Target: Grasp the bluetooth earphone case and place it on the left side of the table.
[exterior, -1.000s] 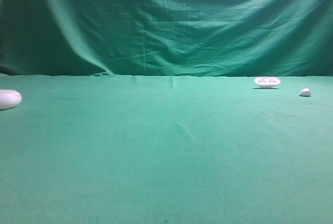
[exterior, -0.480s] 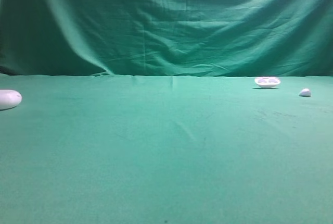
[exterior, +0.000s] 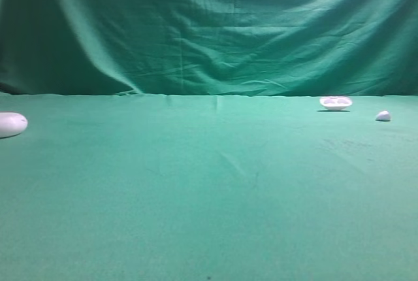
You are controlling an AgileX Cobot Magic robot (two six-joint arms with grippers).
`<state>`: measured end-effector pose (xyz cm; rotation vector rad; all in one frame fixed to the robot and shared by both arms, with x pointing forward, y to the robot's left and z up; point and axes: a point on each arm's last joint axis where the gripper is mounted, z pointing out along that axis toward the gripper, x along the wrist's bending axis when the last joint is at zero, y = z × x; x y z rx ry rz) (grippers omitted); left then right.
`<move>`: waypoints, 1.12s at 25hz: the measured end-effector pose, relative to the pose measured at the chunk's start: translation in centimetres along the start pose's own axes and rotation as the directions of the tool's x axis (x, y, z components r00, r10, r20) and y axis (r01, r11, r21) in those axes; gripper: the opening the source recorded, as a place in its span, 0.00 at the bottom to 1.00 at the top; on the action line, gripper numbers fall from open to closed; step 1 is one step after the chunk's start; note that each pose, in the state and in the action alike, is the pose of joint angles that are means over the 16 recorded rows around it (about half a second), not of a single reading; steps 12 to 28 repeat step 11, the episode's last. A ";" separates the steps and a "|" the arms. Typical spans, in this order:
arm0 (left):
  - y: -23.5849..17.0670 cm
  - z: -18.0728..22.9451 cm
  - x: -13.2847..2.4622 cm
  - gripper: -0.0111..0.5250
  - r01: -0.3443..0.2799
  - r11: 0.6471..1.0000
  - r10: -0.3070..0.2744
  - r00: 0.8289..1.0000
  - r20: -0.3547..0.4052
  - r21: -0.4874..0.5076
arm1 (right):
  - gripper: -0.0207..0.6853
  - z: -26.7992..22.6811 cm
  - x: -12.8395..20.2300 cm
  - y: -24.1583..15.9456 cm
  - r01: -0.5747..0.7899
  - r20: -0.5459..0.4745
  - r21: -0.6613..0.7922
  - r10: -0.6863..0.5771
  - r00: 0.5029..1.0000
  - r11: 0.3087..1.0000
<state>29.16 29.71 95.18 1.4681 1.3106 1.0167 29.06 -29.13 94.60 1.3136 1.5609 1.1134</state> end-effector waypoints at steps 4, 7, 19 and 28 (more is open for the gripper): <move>0.0 0.0 0.0 0.02 0.000 1.000 0.000 1.000 0.000 0.000 | 0.03 0.0 0.0 0.0 -0.009 0.006 0.001 0.009 1.000 1.000; 0.0 0.0 0.0 0.02 0.000 1.000 0.000 1.000 0.000 0.000 | 0.03 0.0 0.0 0.0 -0.012 0.007 0.001 0.012 1.000 1.000; 0.0 0.0 0.0 0.02 0.000 1.000 0.000 1.000 0.000 0.000 | 0.03 0.0 0.0 0.0 -0.013 0.007 0.002 0.013 1.000 1.000; 0.0 0.0 0.0 0.02 0.000 1.000 0.000 1.000 0.000 0.000 | 0.03 0.0 0.0 0.0 -0.013 0.007 0.002 0.013 1.000 1.000</move>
